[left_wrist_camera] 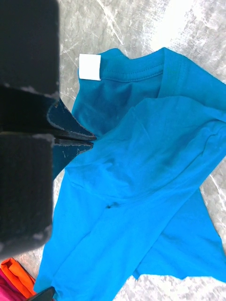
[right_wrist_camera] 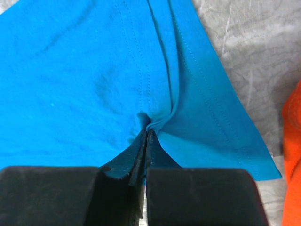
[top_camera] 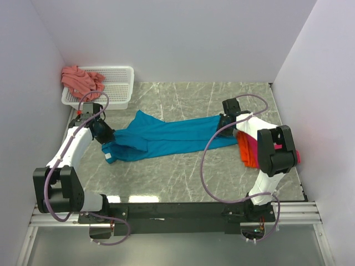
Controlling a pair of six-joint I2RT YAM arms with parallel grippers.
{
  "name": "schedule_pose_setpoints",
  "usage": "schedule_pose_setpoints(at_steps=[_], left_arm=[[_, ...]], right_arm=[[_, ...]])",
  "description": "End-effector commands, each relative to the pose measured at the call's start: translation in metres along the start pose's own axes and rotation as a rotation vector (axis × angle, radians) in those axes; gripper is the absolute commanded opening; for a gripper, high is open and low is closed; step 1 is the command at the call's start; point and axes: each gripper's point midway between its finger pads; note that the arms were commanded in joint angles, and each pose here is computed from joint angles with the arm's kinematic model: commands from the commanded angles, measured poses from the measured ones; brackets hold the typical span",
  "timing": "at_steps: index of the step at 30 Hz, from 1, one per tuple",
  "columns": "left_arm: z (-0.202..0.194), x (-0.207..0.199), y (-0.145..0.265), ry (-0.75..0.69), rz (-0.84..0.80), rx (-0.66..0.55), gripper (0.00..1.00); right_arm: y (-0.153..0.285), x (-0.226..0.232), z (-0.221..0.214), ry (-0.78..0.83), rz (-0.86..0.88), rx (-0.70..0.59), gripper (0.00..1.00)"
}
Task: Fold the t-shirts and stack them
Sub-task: Flatten the tshirt out
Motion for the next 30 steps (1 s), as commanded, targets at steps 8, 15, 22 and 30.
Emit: schedule_pose_setpoints(at_steps=[8, 15, 22, 30], left_arm=[[0.039, -0.04, 0.053, -0.004, -0.179, -0.195, 0.01], [0.09, -0.1, 0.167, 0.023, -0.441, -0.441, 0.01], [0.113, -0.139, 0.314, 0.028, -0.761, -0.657, 0.01], [0.112, -0.137, 0.466, -0.006, -1.013, -0.89, 0.01]], right_arm=[[0.072, 0.025, 0.062, 0.064, 0.122, -0.332, 0.0], [0.203, 0.019, 0.106, 0.041, 0.118, -0.701, 0.0], [0.36, 0.002, 0.113, 0.021, 0.1, -1.047, 0.0], [0.524, -0.011, 0.087, 0.029, 0.138, -1.369, 0.0]])
Point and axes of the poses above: each gripper's point midway between its finger pads, its own y axis back along the fingers, its own x axis along the line the jaws close on, z = x × y, and after that the axes turned 10 degrees about y, right-handed
